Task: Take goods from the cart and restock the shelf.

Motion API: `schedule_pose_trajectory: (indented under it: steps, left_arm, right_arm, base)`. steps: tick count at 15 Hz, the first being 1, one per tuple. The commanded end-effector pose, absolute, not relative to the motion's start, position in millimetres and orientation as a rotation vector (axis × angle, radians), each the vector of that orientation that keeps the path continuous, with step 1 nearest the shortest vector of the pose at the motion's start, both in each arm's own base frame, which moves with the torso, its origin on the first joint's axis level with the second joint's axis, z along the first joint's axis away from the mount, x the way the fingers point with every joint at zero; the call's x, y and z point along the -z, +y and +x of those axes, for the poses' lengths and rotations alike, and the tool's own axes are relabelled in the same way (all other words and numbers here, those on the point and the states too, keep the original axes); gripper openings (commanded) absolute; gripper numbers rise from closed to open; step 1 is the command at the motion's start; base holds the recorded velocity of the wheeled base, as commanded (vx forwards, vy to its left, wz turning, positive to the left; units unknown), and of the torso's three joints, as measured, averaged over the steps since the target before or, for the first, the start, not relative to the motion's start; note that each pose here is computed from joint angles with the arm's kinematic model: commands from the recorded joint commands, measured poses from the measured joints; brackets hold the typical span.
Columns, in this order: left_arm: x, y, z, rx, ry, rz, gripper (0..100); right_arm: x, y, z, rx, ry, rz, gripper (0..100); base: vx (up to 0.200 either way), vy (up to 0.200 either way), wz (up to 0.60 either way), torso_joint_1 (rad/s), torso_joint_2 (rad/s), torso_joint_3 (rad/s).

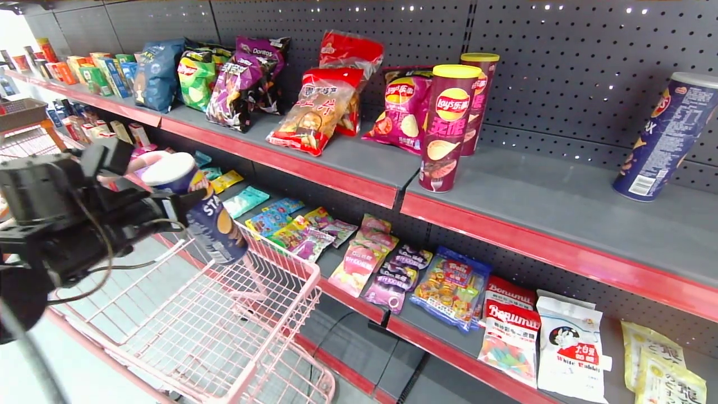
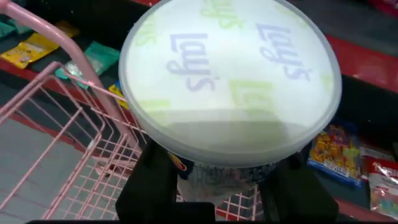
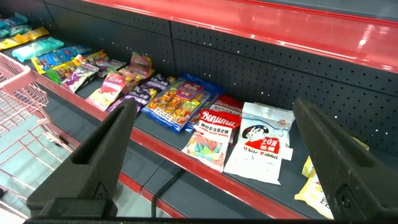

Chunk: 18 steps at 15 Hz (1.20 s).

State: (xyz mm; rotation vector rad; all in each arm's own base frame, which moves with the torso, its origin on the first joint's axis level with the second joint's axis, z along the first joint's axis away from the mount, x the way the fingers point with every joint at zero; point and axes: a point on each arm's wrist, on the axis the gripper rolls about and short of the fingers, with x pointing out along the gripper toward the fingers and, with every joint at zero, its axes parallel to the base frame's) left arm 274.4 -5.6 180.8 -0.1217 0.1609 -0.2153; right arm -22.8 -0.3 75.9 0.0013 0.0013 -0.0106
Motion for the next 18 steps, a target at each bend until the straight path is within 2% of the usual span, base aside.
schedule_pose_trajectory:
  steps: [1,4,9,15,18]
  left_arm:
    - [-259.3,4.5,137.4,0.194,0.017,-0.11,0]
    - [-262.2,-0.3,73.5,0.191,-0.043,-0.099,0]
    - [-236.0,-5.1,6.9,0.177,-0.035,-0.1,0]
    - [-214.6,-5.5,-15.1,0.12,-0.055,-0.094,0]
    - [-211.1,-5.3,-15.2,0.111,-0.038,-0.097,0]
  right_arm:
    - [-75.8,-0.3,-22.8,0.011,0.002,0.002,100]
    - [-75.9,-0.3,-22.8,0.011,0.0,0.002,100]
    - [-75.8,-0.3,-22.8,0.011,0.002,0.003,100]
    - [-75.8,-0.3,-22.8,0.011,0.002,0.003,100]
    - [-75.8,-0.3,-22.8,0.011,0.002,0.003,100]
  base:
    - [0.0,0.0,0.0,0.0,0.0,0.0]
    - [0.0,0.0,0.0,0.0,0.0,0.0]
    - [0.0,0.0,0.0,0.0,0.0,0.0]
    - [0.0,0.0,0.0,0.0,0.0,0.0]
    - [0.0,0.0,0.0,0.118,-0.29,-0.183]
